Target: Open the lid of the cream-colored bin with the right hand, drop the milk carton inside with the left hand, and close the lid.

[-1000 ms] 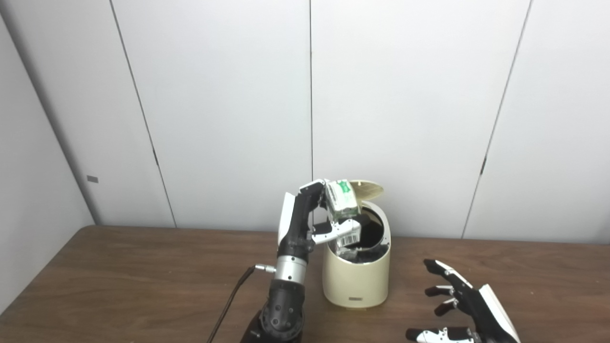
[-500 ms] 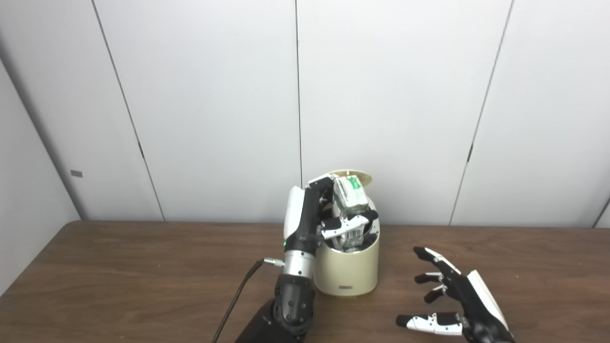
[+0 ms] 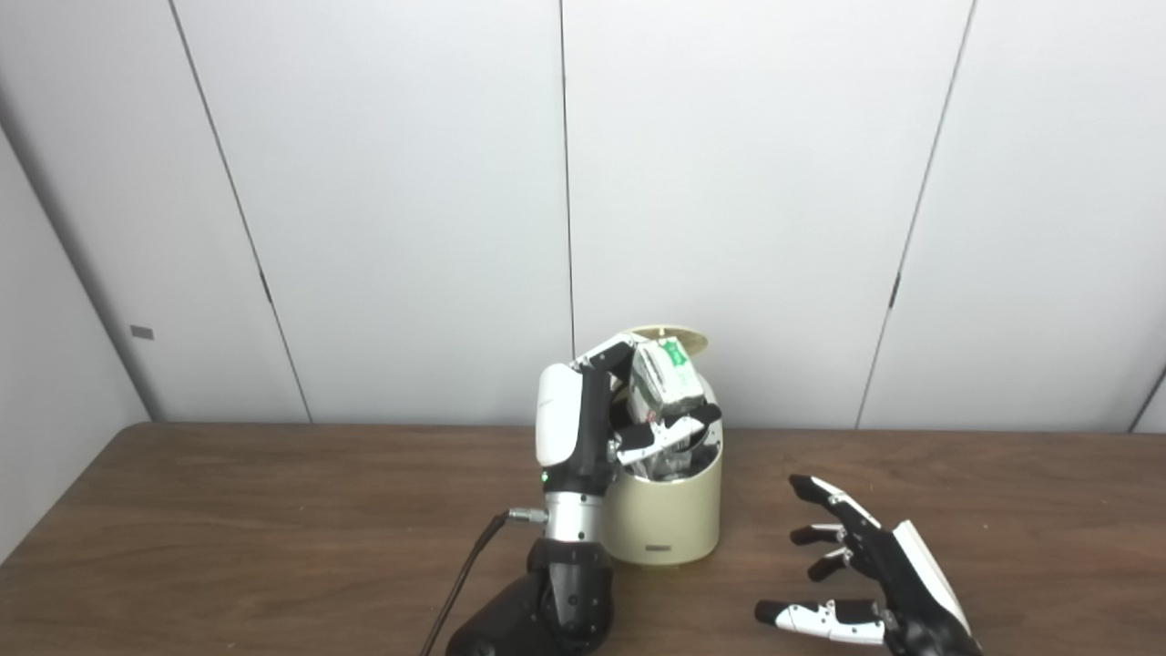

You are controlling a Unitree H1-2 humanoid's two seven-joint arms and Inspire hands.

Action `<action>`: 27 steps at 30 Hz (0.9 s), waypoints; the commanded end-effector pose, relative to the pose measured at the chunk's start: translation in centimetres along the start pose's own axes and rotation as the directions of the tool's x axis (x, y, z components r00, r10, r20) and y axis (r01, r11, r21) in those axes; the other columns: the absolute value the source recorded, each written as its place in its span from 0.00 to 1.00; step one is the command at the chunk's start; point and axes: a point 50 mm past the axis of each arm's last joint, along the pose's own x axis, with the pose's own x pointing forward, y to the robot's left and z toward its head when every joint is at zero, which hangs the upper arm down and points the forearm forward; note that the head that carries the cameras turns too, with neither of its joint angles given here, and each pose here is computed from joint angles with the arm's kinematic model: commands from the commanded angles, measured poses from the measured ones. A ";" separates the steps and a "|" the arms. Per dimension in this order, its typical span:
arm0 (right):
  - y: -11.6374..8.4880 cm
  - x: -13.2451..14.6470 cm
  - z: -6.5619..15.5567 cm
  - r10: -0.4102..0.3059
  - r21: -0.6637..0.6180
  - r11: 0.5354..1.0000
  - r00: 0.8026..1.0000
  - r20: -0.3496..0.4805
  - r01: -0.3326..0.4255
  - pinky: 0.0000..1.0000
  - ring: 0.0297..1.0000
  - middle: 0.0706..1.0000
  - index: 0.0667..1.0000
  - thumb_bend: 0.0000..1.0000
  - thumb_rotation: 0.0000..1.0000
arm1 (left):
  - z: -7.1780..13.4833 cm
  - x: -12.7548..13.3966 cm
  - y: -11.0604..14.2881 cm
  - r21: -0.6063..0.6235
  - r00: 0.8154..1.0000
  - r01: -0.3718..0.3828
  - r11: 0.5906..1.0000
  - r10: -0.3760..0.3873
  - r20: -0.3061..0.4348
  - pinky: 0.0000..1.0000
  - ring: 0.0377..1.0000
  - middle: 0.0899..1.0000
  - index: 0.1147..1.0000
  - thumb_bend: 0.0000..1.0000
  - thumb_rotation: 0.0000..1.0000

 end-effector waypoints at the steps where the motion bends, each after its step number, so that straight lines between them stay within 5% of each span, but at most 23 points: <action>1: -0.9 0.5 1.8 -0.032 -0.001 0.999 0.996 0.081 0.032 0.53 0.71 0.86 0.85 0.63 0.17 | 0.7 2.4 0.7 -0.001 0.997 -0.047 0.999 0.047 0.068 0.47 0.46 0.43 0.43 0.52 0.00; 8: -0.8 0.3 1.7 -0.021 -0.005 1.000 0.997 0.075 0.021 0.54 0.72 0.85 0.85 0.64 0.18 | 0.4 2.1 0.6 0.014 0.996 -0.051 0.999 0.050 0.074 0.47 0.45 0.42 0.43 0.52 0.00; 27: -0.9 -0.6 1.9 -0.010 -0.019 1.000 0.998 0.055 0.011 0.54 0.71 0.84 0.84 0.63 0.17 | -1.8 0.6 0.0 0.016 0.995 0.010 1.000 -0.009 -0.099 0.46 0.45 0.43 0.43 0.53 0.00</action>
